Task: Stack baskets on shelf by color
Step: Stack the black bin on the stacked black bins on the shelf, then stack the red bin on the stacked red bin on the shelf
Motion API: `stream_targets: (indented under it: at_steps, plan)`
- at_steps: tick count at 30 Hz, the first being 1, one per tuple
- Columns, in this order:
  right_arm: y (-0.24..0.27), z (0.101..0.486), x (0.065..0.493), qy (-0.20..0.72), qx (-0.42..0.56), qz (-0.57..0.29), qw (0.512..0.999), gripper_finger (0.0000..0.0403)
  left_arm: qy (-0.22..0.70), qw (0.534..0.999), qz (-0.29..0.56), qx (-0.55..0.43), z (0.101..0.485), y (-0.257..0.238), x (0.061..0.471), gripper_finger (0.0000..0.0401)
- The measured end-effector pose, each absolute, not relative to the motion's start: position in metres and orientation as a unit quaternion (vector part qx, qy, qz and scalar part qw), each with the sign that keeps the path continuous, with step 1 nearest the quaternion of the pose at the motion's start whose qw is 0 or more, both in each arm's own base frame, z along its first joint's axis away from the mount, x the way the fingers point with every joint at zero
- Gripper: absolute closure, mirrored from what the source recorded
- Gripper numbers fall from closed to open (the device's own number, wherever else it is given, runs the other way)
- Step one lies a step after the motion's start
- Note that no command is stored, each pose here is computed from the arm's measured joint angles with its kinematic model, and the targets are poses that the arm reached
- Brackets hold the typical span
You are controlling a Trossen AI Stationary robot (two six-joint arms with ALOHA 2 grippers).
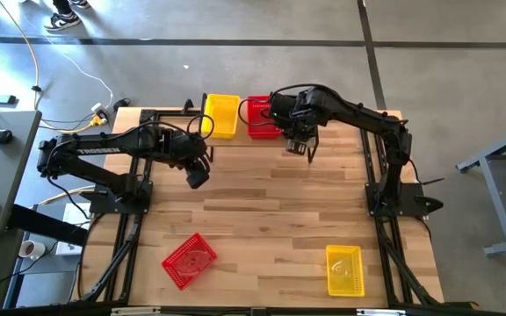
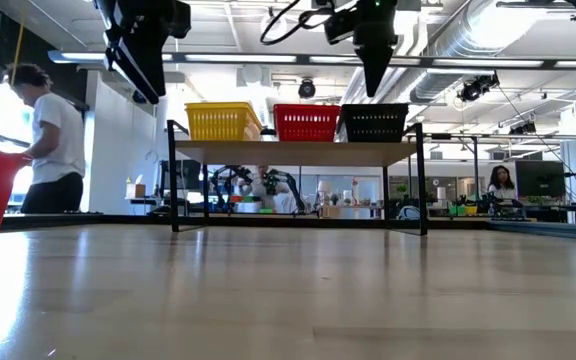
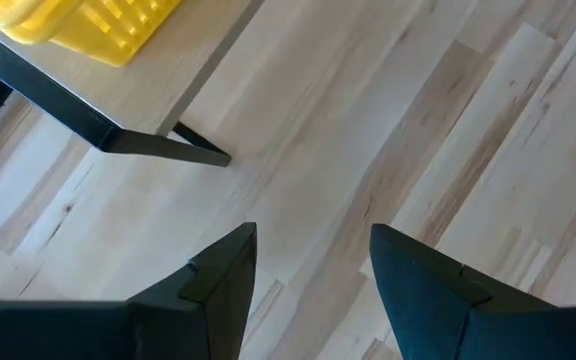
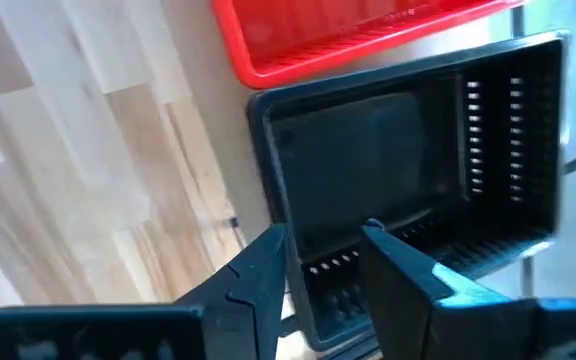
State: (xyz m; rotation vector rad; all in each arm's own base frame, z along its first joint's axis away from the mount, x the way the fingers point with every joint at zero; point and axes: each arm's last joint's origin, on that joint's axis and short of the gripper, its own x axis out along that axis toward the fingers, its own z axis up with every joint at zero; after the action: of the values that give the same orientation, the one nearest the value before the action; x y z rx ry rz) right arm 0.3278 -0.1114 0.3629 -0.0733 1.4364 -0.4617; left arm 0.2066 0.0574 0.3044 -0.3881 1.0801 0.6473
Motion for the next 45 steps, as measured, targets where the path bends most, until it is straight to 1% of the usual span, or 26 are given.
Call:
stream_targets:
  at_steps: [6, 11, 16, 23, 30, 34, 38, 42, 45]
  plan:
    - [-0.110, 0.367, 0.325, 0.644, -0.026, -0.225, 0.731, 0.0290, 0.509, 0.793, 0.271, -0.195, 0.304, 0.055, 0.207, 0.0215]
    - [-0.102, 0.380, 0.316, 0.620, 0.003, -0.235, 0.748, 0.0290, 0.514, 0.796, 0.222, -0.231, 0.305, 0.050, 0.207, 0.0215]
    - [-0.088, 0.388, 0.313, 0.596, 0.041, -0.235, 0.766, 0.0290, 0.522, 0.784, 0.206, -0.267, 0.305, 0.039, 0.208, 0.0215]
    - [-0.054, 0.389, 0.322, 0.579, 0.065, -0.215, 0.784, 0.0290, 0.569, 0.742, 0.211, -0.284, 0.301, 0.009, 0.201, 0.0215]
    - [-0.017, 0.389, 0.327, 0.570, 0.085, -0.203, 0.792, 0.0290, 0.581, 0.741, 0.183, -0.284, 0.301, -0.031, 0.199, 0.0215]
    - [0.004, 0.389, 0.330, 0.558, 0.106, -0.190, 0.801, 0.0290, 0.583, 0.733, 0.187, -0.295, 0.296, -0.051, 0.195, 0.0215]
    - [0.025, 0.390, 0.331, 0.547, 0.115, -0.177, 0.810, 0.0290, 0.583, 0.726, 0.193, -0.308, 0.282, -0.071, 0.190, 0.0215]
    - [0.046, 0.390, 0.329, 0.547, 0.116, -0.164, 0.813, 0.0290, 0.572, 0.731, 0.179, -0.325, 0.269, -0.088, 0.189, 0.0215]
    - [0.057, 0.390, 0.327, 0.546, 0.120, -0.159, 0.814, 0.0290, 0.563, 0.732, 0.184, -0.337, 0.261, -0.095, 0.187, 0.0215]
